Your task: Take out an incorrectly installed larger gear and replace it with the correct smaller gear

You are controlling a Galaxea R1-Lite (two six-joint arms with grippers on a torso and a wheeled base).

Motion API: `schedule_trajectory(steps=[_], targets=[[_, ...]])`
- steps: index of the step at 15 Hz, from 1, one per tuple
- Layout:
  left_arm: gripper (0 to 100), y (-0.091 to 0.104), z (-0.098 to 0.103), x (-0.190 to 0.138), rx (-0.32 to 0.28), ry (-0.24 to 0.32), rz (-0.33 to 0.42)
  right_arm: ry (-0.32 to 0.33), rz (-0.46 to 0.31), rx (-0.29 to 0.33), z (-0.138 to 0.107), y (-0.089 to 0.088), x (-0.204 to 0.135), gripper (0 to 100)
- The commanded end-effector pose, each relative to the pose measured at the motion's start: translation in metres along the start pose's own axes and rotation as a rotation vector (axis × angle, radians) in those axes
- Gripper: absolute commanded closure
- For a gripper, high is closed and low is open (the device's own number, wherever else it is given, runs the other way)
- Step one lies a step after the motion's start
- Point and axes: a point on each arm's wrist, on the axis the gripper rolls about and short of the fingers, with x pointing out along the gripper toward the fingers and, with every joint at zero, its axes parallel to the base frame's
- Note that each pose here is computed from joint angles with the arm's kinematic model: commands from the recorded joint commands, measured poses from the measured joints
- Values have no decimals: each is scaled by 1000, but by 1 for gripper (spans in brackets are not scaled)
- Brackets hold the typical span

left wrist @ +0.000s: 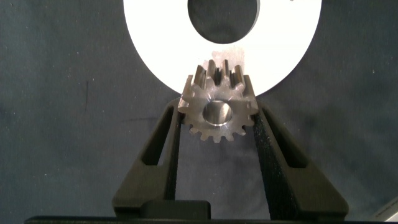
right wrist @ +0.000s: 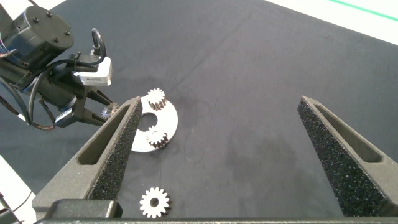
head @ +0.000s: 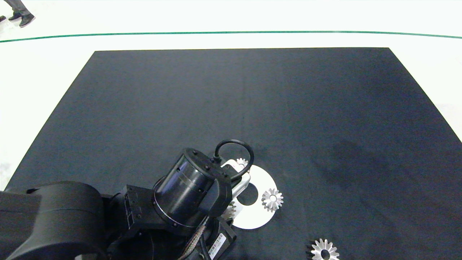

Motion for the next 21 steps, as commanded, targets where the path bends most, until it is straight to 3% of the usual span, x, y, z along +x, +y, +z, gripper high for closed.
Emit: schedule_trajectory(steps=[1,21], targets=[[87,0,0,-1,0,-5,0,0,-2,-1,0,0,0,0],[87,-6,3,1,9,-24,-6,-4,7,-1,0,0,0,0]])
